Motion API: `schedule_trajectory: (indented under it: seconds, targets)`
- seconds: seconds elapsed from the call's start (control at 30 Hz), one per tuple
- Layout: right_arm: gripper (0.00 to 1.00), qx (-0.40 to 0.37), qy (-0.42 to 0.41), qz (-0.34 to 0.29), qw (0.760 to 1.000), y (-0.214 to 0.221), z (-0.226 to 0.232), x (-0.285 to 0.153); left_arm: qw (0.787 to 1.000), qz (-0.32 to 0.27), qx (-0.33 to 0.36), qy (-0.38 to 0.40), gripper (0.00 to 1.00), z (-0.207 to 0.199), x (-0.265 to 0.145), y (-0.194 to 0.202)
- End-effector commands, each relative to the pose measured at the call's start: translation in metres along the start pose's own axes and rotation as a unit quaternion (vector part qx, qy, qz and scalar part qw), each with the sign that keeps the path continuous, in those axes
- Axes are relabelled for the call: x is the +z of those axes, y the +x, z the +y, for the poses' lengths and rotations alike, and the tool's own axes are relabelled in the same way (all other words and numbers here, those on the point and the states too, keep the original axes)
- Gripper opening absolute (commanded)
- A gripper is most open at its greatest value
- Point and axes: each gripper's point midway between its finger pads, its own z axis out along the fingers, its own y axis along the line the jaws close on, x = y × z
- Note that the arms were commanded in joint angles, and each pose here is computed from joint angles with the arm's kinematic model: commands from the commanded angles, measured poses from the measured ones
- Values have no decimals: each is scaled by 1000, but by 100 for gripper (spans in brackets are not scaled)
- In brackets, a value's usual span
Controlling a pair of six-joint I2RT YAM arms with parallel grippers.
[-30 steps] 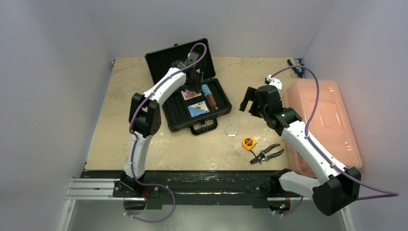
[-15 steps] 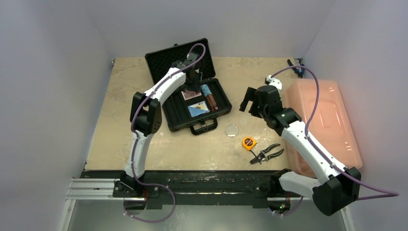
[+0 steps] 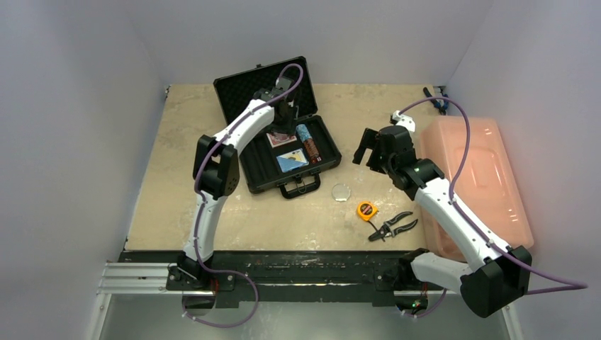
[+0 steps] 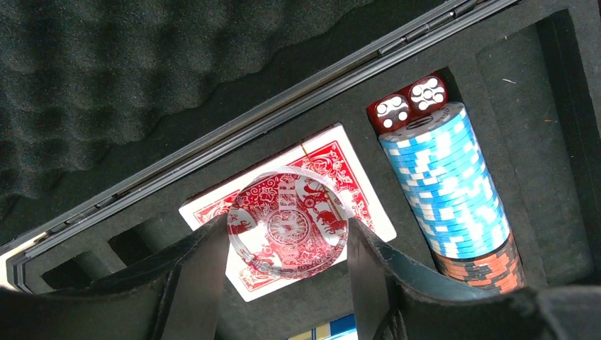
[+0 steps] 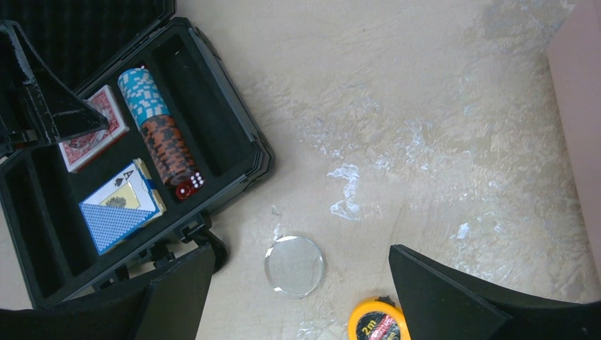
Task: Pack up texas hold em set
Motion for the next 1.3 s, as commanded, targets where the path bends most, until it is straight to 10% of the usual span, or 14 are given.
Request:
schedule_trajectory:
  seconds: [0.0,0.37,0.77,1.27]
  targets:
    - [99,-4,5,-4,1000,-1,-4,0,999,-28,-2,14,0,-3,-1,-20]
    - [99,-5,3,-3,1000,0,-3,0,1000,-29,-4,12,6,-1,-4,-19]
    - [99,-3,0,-2,1000,1,-3,-2,998,-58,-7,31,61,-4,-27,-30]
    - [99,-3,-10,-5,1000,-2,0,-6,993,-107,-13,36,73,10,-91,-36]
